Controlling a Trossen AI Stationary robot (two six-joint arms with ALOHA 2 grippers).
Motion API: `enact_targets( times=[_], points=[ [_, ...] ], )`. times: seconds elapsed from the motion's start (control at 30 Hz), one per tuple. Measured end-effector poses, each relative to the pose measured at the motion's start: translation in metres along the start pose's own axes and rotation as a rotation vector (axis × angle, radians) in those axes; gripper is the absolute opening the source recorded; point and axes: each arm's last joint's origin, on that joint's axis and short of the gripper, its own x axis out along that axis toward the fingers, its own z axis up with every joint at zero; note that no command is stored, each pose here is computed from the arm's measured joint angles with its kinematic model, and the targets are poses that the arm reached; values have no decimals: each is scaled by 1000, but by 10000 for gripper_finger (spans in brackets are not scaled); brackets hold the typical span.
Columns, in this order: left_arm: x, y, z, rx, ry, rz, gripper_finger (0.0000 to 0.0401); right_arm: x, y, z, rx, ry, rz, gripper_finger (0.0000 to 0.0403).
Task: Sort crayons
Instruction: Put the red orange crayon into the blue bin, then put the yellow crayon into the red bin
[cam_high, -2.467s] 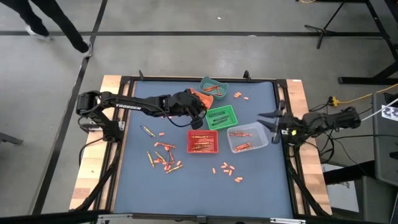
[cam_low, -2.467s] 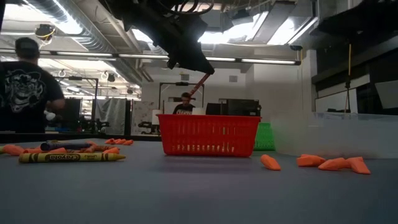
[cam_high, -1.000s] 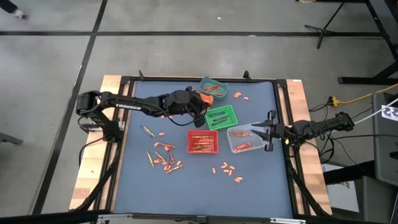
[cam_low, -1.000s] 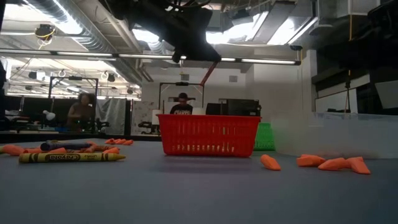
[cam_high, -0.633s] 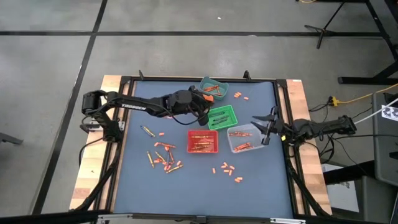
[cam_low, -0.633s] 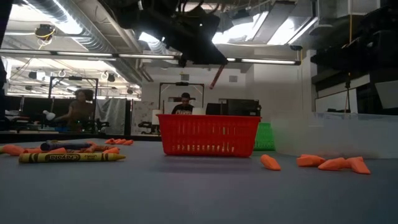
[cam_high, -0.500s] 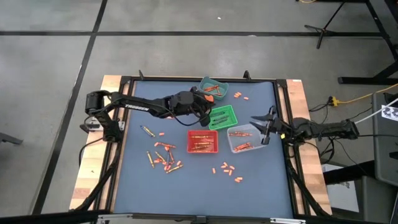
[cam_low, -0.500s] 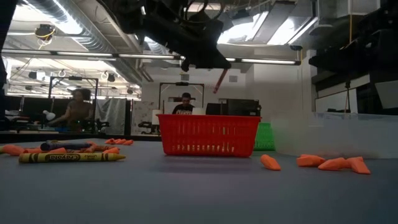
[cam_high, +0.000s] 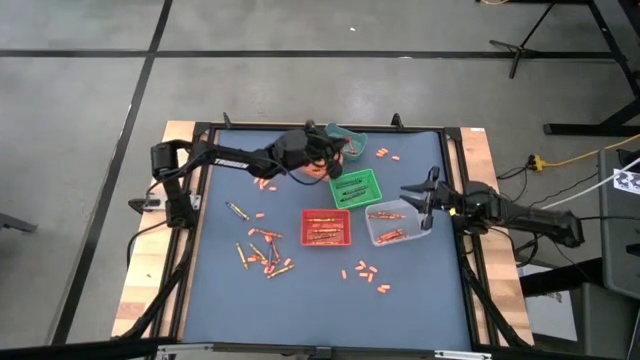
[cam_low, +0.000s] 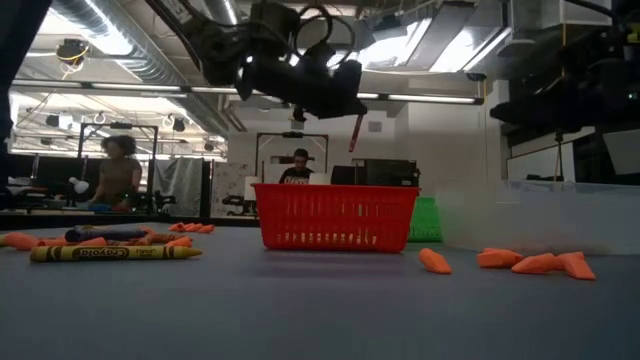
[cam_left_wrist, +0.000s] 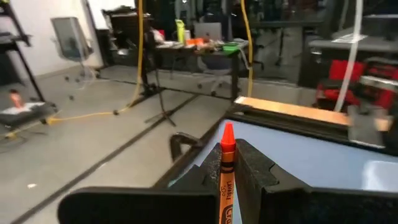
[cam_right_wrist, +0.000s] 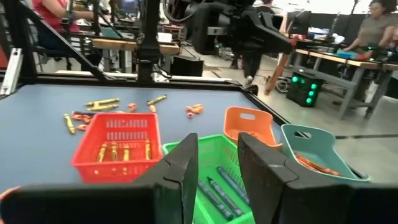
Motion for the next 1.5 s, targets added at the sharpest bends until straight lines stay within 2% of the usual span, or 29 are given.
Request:
enact_targets(
  times=[0.33, 0.6, 0.9, 1.3, 1.5],
  points=[
    [20, 45, -30, 9, 39, 117, 11, 0, -3, -1, 0, 5, -20, 113],
    [31, 64, -59, 7, 73, 165, 11, 0, -3, -1, 0, 5, -20, 113],
    [33, 69, -68, 1, 96, 179, 13, 0, -3, -1, 0, 5, -20, 113],
    [33, 69, -68, 1, 91, 182, 72, 0, -3, -1, 0, 6, -20, 113],
    [33, 66, -68, 3, 91, 174, 81, 0, -3, -1, 0, 6, -20, 113]
  ],
)
